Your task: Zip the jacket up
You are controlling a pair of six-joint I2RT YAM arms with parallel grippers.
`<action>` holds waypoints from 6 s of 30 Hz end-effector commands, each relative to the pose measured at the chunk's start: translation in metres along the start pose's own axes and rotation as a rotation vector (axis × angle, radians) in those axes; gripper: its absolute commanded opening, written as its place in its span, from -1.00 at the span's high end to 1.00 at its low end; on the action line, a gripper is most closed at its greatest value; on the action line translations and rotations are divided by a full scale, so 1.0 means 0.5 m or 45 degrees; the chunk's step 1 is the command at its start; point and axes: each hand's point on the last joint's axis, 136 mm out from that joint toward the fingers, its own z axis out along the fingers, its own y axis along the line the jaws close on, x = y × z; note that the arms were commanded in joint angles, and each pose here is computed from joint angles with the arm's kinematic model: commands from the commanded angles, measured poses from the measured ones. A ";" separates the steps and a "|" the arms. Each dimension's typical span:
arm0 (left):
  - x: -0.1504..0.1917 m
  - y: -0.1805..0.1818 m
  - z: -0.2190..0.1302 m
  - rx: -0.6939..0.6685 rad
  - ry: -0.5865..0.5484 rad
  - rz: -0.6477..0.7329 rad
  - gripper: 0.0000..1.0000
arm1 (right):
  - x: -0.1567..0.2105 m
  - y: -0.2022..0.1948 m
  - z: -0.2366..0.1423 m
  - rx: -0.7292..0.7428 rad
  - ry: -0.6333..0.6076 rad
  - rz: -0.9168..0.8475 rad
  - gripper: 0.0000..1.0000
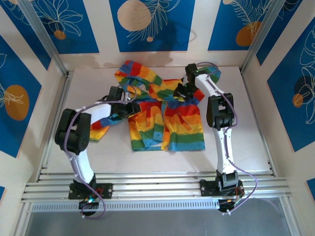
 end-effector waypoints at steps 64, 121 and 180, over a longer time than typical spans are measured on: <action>0.290 -0.122 0.018 0.028 0.143 0.099 1.00 | 0.475 0.056 -0.096 -0.170 0.062 0.031 0.42; 0.244 -0.091 -0.069 0.113 0.086 0.064 0.24 | 0.495 0.163 -0.055 -0.206 0.124 -0.124 1.00; 0.305 -0.215 -0.057 0.689 0.205 -0.146 1.00 | 0.468 0.198 -0.072 -0.471 0.168 0.110 0.83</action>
